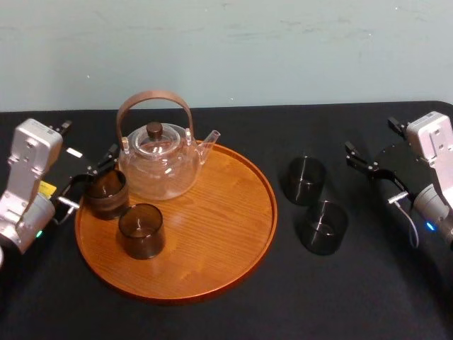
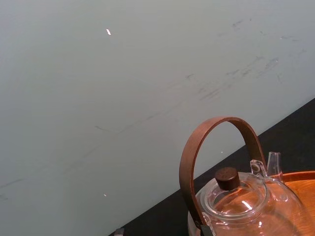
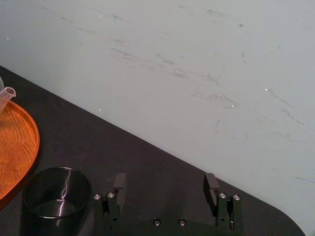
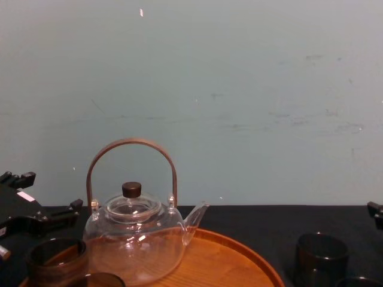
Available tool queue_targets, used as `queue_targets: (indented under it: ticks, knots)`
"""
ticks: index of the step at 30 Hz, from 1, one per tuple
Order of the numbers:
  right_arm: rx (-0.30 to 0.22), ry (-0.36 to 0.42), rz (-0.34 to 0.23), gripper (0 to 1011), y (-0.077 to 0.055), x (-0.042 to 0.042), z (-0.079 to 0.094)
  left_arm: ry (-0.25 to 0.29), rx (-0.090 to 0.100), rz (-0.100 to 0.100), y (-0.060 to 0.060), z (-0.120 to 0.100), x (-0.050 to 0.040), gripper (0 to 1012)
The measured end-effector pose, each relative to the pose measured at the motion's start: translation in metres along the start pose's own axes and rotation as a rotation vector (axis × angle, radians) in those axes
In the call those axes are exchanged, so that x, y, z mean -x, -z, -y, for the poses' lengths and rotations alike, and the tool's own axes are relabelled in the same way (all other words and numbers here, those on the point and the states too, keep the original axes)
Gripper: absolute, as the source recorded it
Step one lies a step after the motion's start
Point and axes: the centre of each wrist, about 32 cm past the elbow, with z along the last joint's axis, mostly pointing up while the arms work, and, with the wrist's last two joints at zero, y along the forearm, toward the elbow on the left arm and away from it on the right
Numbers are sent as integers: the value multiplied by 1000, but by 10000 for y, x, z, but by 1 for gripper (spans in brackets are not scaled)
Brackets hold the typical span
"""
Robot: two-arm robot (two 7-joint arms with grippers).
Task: Pick up the glass from the table and place it on the tray.
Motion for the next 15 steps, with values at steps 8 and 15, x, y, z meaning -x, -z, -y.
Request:
queue_targets:
  ticks: [8, 15]
  knots:
    - [0, 0, 0, 1002, 0, 0, 0, 0, 0, 0, 0, 0, 0, 1001]
    - [0, 0, 0, 1002, 0, 0, 0, 0, 0, 0, 0, 0, 0, 1001]
